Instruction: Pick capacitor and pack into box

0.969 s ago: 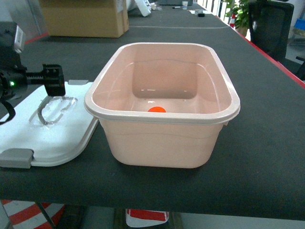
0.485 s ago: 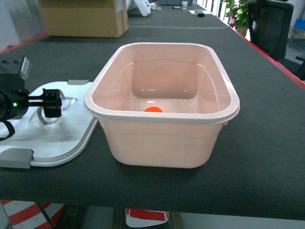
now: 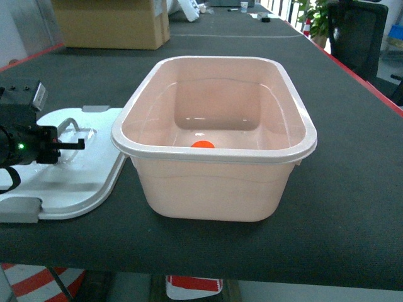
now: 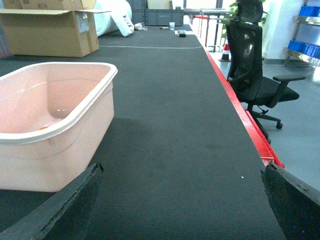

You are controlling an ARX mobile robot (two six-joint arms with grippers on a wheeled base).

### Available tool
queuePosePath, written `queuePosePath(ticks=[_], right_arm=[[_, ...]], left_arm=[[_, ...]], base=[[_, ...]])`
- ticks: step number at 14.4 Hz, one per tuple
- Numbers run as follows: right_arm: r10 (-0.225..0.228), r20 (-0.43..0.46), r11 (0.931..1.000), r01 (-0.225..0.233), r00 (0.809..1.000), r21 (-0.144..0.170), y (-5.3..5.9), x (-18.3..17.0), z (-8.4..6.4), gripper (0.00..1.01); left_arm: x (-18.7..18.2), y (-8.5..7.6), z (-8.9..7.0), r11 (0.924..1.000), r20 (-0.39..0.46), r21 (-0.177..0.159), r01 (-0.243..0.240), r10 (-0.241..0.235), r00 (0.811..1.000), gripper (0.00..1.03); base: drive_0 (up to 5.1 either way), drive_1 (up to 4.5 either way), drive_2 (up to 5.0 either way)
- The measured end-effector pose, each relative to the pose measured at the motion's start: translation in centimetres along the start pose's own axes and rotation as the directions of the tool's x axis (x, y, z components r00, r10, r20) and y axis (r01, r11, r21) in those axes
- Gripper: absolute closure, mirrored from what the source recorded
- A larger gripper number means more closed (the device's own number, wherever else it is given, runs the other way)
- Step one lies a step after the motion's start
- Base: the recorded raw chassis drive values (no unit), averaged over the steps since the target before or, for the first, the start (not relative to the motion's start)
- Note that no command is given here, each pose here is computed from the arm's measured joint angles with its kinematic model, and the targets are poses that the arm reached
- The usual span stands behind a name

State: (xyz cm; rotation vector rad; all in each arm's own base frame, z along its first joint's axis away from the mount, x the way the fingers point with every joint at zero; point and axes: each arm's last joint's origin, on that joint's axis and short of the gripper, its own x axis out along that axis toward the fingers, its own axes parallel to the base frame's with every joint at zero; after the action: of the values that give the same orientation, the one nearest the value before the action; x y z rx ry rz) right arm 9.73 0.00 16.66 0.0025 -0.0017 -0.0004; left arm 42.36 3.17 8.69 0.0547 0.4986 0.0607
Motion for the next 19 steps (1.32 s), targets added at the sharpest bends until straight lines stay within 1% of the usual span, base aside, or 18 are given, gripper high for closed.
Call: queuePosePath(ticks=[1, 2, 3, 4, 6, 7, 8, 9, 10, 11, 12, 14, 15, 17, 18, 19], right_arm=[[0.0, 0.0, 1.0, 0.0, 1.0, 0.0, 0.0, 0.0, 0.0, 0.03], [0.0, 0.0, 1.0, 0.0, 1.0, 0.0, 0.0, 0.0, 0.0, 0.03], [0.0, 0.0, 1.0, 0.0, 1.0, 0.0, 0.0, 0.0, 0.0, 0.03], [0.0, 0.0, 1.0, 0.0, 1.0, 0.0, 0.0, 0.0, 0.0, 0.03], [0.0, 0.0, 1.0, 0.0, 1.0, 0.0, 0.0, 0.0, 0.0, 0.03], [0.0, 0.0, 1.0, 0.0, 1.0, 0.0, 0.0, 0.0, 0.0, 0.03], [0.0, 0.0, 1.0, 0.0, 1.0, 0.0, 0.0, 0.0, 0.0, 0.03], [0.0, 0.0, 1.0, 0.0, 1.0, 0.0, 0.0, 0.0, 0.0, 0.03], [0.0, 0.0, 1.0, 0.0, 1.0, 0.0, 0.0, 0.0, 0.0, 0.03], [0.0, 0.0, 1.0, 0.0, 1.0, 0.0, 0.0, 0.0, 0.0, 0.03], [0.0, 0.0, 1.0, 0.0, 1.0, 0.0, 0.0, 0.0, 0.0, 0.03], [0.0, 0.0, 1.0, 0.0, 1.0, 0.0, 0.0, 0.0, 0.0, 0.03], [0.0, 0.0, 1.0, 0.0, 1.0, 0.0, 0.0, 0.0, 0.0, 0.03], [0.0, 0.0, 1.0, 0.0, 1.0, 0.0, 0.0, 0.0, 0.0, 0.03], [0.0, 0.0, 1.0, 0.0, 1.0, 0.0, 0.0, 0.0, 0.0, 0.03], [0.0, 0.0, 1.0, 0.0, 1.0, 0.0, 0.0, 0.0, 0.0, 0.03]], left_arm=[[-0.4, 0.0, 0.3, 1.0, 0.006, 0.005, -0.005, 0.005, 1.0, 1.01], [-1.0, 0.5, 1.2, 0.9998, 0.026, 0.0, -0.019, 0.019, 0.999, 1.01], [-1.2, 0.6, 1.6, 0.9998, 0.035, -0.001, -0.021, 0.021, 0.999, 1.01], [-1.6, 0.8, 2.3, 0.9997, 0.05, -0.004, -0.025, 0.026, 0.998, 1.01], [-3.2, 1.3, 5.5, 0.9994, 0.106, -0.02, -0.029, 0.031, 0.994, 1.01], [-4.0, 1.4, 7.7, 0.9989, 0.145, -0.033, -0.033, 0.037, 0.989, 1.01], [-5.0, 1.1, 10.1, 0.9985, 0.186, -0.048, -0.028, 0.037, 0.982, 1.01], [-6.2, 0.4, 12.5, 0.9984, 0.225, -0.054, -0.019, 0.031, 0.974, 1.01], [-7.4, -1.1, 14.9, 0.998, 0.262, -0.063, -0.004, 0.02, 0.965, 1.01], [-8.1, -2.7, 16.7, 0.9982, 0.286, -0.06, 0.008, 0.01, 0.958, 1.01], [-8.7, -5.0, 17.9, 0.9982, 0.286, -0.056, 0.019, -0.002, 0.958, 1.01], [-9.7, -9.4, 18.4, 0.9989, 0.247, -0.025, 0.04, -0.033, 0.968, 1.01], [-10.4, -11.7, 18.8, 0.9987, 0.242, -0.007, 0.05, -0.047, 0.969, 1.01], [-12.2, -16.5, 19.7, 0.9963, 0.266, 0.007, 0.085, -0.084, 0.96, 1.01], [-12.8, -18.4, 19.5, 0.9954, 0.259, 0.014, 0.095, -0.096, 0.961, 1.01], [-13.2, -20.4, 19.0, 0.9934, 0.247, 0.022, 0.113, -0.115, 0.962, 1.01]], base=[[0.0, 0.0, 0.0], [0.0, 0.0, 0.0], [0.0, 0.0, 0.0], [0.0, 0.0, 0.0], [0.0, 0.0, 0.0], [0.0, 0.0, 0.0], [0.0, 0.0, 0.0], [0.0, 0.0, 0.0], [0.0, 0.0, 0.0], [0.0, 0.0, 0.0], [0.0, 0.0, 0.0], [0.0, 0.0, 0.0], [0.0, 0.0, 0.0], [0.0, 0.0, 0.0], [0.0, 0.0, 0.0], [0.0, 0.0, 0.0]])
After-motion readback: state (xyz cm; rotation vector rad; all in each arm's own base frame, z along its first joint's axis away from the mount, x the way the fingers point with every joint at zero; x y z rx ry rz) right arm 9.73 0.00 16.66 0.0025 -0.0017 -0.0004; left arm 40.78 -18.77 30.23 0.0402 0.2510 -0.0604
